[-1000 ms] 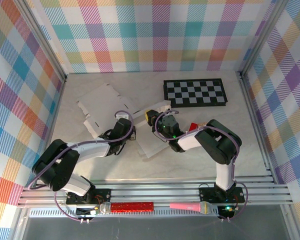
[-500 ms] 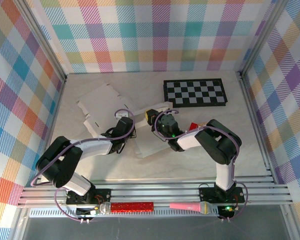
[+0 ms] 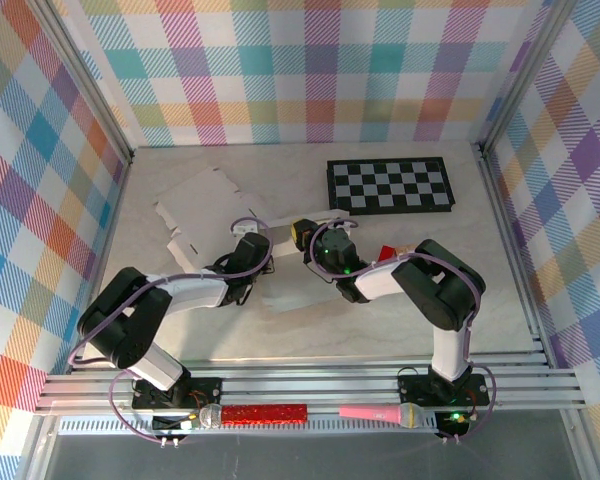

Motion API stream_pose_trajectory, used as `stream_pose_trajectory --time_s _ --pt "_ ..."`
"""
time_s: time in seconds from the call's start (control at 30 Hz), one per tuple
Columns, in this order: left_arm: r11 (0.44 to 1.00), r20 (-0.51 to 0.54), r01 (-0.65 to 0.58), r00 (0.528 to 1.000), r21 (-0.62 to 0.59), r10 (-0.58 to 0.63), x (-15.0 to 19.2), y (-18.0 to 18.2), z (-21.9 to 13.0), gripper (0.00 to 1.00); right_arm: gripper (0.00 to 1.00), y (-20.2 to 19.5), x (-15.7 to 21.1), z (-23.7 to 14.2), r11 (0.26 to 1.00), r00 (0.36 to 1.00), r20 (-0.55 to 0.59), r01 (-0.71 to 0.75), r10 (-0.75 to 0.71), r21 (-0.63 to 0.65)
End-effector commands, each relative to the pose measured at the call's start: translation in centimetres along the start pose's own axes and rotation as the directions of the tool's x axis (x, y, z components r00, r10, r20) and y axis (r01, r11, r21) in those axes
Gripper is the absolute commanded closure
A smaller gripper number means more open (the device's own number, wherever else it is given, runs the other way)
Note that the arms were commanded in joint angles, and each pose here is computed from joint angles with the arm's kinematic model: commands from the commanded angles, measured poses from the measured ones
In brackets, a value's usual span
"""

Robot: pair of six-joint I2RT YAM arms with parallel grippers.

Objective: Fold the paper box

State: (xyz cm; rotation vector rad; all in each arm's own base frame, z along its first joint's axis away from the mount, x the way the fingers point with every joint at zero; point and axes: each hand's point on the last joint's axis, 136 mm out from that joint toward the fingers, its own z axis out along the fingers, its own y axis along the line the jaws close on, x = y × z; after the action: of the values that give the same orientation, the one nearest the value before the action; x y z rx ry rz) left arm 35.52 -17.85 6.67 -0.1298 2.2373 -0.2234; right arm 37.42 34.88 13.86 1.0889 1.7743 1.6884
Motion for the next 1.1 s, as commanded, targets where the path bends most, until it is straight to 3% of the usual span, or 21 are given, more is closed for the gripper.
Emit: stream_pose_trajectory --time_s 0.0,0.07,0.47,0.6,0.77,0.93,1.07 --pt "0.997 -0.004 -0.003 1.000 0.079 0.003 -0.1 -2.3 0.5 0.90 1.00 -4.3 3.7 -1.1 0.989 0.991 -0.132 0.013 0.007 0.149" --pt "0.997 -0.004 -0.002 1.000 0.077 0.003 0.0 -2.3 0.6 1.00 1.00 -4.2 3.8 -1.1 0.989 0.991 -0.132 0.012 0.008 0.147" --pt "0.999 0.028 0.001 1.000 0.039 -0.002 -1.6 -1.7 -0.6 1.00 0.98 -2.6 3.9 -1.3 0.990 0.992 -0.126 0.028 -0.011 0.138" --pt "0.998 0.005 -0.041 0.999 0.057 0.041 -2.5 -2.1 -1.8 1.00 0.57 0.3 3.3 -1.9 0.985 0.990 -0.125 0.087 -0.069 0.146" --pt "0.992 -0.039 -0.027 0.999 0.124 0.032 -3.9 -2.1 -4.0 1.00 0.28 5.9 1.5 -4.2 0.950 0.969 -0.115 0.238 -0.218 0.202" --pt "0.978 -0.138 0.005 0.990 0.207 0.024 -4.8 -2.1 -5.7 1.00 0.14 11.8 0.0 -7.1 0.894 0.926 -0.107 0.377 -0.362 0.242" --pt "0.975 -0.267 0.041 0.963 0.218 0.019 -4.9 -1.7 -6.4 1.00 0.14 14.7 -1.6 -9.3 0.826 0.885 -0.111 0.462 -0.451 0.324"
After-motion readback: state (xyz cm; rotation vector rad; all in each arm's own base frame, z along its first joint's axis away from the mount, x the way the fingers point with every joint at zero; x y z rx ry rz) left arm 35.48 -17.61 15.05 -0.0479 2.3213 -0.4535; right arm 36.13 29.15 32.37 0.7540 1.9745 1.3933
